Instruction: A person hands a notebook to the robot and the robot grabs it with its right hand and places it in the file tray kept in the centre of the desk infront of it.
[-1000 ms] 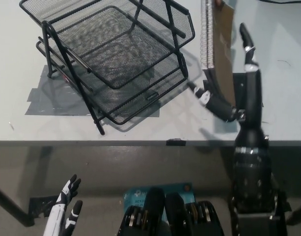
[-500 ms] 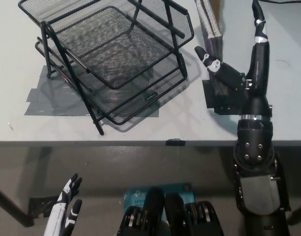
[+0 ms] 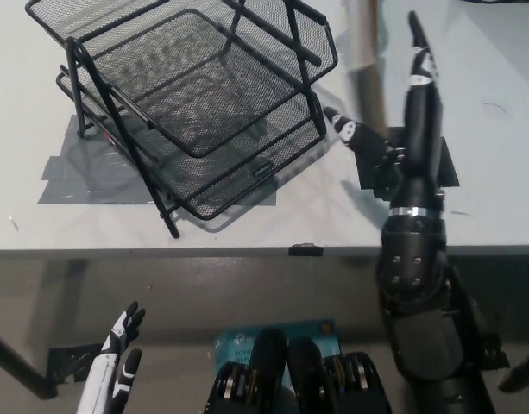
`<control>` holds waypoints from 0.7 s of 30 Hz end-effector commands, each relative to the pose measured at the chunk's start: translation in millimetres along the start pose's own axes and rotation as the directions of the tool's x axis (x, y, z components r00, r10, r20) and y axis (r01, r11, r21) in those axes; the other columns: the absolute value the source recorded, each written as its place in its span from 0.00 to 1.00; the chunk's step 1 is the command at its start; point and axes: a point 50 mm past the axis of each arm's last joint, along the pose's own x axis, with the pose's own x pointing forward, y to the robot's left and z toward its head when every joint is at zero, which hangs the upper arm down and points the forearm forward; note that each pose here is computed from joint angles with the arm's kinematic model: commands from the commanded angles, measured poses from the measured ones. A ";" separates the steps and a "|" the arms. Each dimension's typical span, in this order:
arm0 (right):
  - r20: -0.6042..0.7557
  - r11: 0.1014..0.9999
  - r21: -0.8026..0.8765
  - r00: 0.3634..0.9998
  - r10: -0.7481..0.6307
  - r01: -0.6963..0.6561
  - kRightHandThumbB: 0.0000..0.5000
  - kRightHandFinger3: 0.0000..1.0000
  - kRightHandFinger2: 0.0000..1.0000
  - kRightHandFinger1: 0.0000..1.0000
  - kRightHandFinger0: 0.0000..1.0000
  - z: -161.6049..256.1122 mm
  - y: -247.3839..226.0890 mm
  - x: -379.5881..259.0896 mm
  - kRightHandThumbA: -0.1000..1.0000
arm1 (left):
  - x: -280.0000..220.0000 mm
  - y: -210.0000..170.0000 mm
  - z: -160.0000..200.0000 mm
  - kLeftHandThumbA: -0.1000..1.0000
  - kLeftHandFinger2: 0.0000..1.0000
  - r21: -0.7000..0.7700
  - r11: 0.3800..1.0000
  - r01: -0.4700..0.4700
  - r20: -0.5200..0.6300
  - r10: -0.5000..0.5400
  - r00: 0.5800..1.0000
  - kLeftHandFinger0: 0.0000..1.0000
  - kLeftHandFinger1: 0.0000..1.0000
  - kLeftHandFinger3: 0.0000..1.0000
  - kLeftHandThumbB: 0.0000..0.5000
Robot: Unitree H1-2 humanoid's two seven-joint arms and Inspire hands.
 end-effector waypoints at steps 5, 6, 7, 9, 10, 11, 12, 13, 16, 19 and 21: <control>0.132 0.996 -0.069 0.990 -0.047 0.056 0.51 1.00 1.00 1.00 1.00 33.8 18.5 5.8 1.00 | 7.2 6.1 11.0 1.00 1.00 0.043 0.999 0.002 0.081 -0.005 0.997 1.00 1.00 1.00 0.52; 0.129 0.996 -0.068 0.990 -0.050 0.059 0.46 1.00 1.00 1.00 1.00 33.8 17.4 6.7 1.00 | 7.0 5.7 11.1 1.00 0.99 0.045 0.999 0.003 0.082 -0.006 0.997 1.00 1.00 1.00 0.52; 0.119 0.996 -0.061 0.991 -0.056 0.064 0.46 1.00 1.00 1.00 1.00 32.3 14.6 10.4 1.00 | 7.0 5.4 11.3 1.00 0.98 0.043 0.999 0.003 0.082 -0.007 0.997 1.00 1.00 1.00 0.51; 0.111 0.995 -0.060 0.991 -0.067 0.074 0.48 1.00 1.00 1.00 1.00 29.1 11.6 15.1 1.00 | 6.8 5.2 11.5 1.00 0.98 0.037 0.999 0.006 0.083 -0.009 0.996 1.00 0.99 1.00 0.51; 0.106 0.995 -0.065 0.992 -0.074 0.081 0.48 1.00 1.00 1.00 1.00 27.9 9.9 17.7 1.00 | 6.7 5.2 11.4 1.00 0.98 0.040 0.999 0.009 0.083 -0.012 0.997 1.00 0.99 1.00 0.52; 0.103 0.994 -0.067 0.992 -0.077 0.084 0.48 1.00 1.00 1.00 1.00 27.5 9.1 18.8 1.00 | 6.6 5.2 11.3 1.00 0.98 0.041 0.999 0.010 0.082 -0.013 0.997 1.00 0.99 1.00 0.52; 0.101 0.992 -0.084 0.992 -0.081 0.090 0.48 1.00 1.00 1.00 1.00 25.7 7.6 21.2 1.00 | 6.6 5.0 11.5 1.00 0.97 0.042 0.999 0.010 0.083 -0.014 0.996 1.00 0.99 1.00 0.52; 0.086 0.988 -0.110 0.992 -0.095 0.104 0.50 1.00 1.00 1.00 1.00 20.3 4.3 27.4 1.00 | 7.4 5.2 11.8 1.00 0.96 0.043 0.999 0.010 0.086 -0.013 0.996 1.00 0.97 1.00 0.52; 0.062 0.986 -0.122 0.992 -0.107 0.114 0.52 1.00 1.00 1.00 1.00 13.9 2.4 32.0 1.00 | 7.7 5.0 11.8 1.00 0.95 0.039 0.999 0.009 0.086 -0.012 0.996 1.00 0.96 1.00 0.53; 0.049 0.984 -0.131 0.992 -0.115 0.120 0.50 1.00 1.00 1.00 1.00 9.3 2.7 34.0 1.00 | 7.3 4.8 12.0 1.00 0.95 0.040 0.999 0.011 0.087 -0.014 0.996 1.00 0.96 1.00 0.54; 0.044 0.983 -0.141 0.993 -0.112 0.117 0.50 1.00 1.00 1.00 1.00 5.9 3.7 33.7 1.00 | 5.4 4.3 12.0 1.00 0.95 0.041 0.999 0.016 0.084 -0.019 0.996 1.00 0.96 1.00 0.53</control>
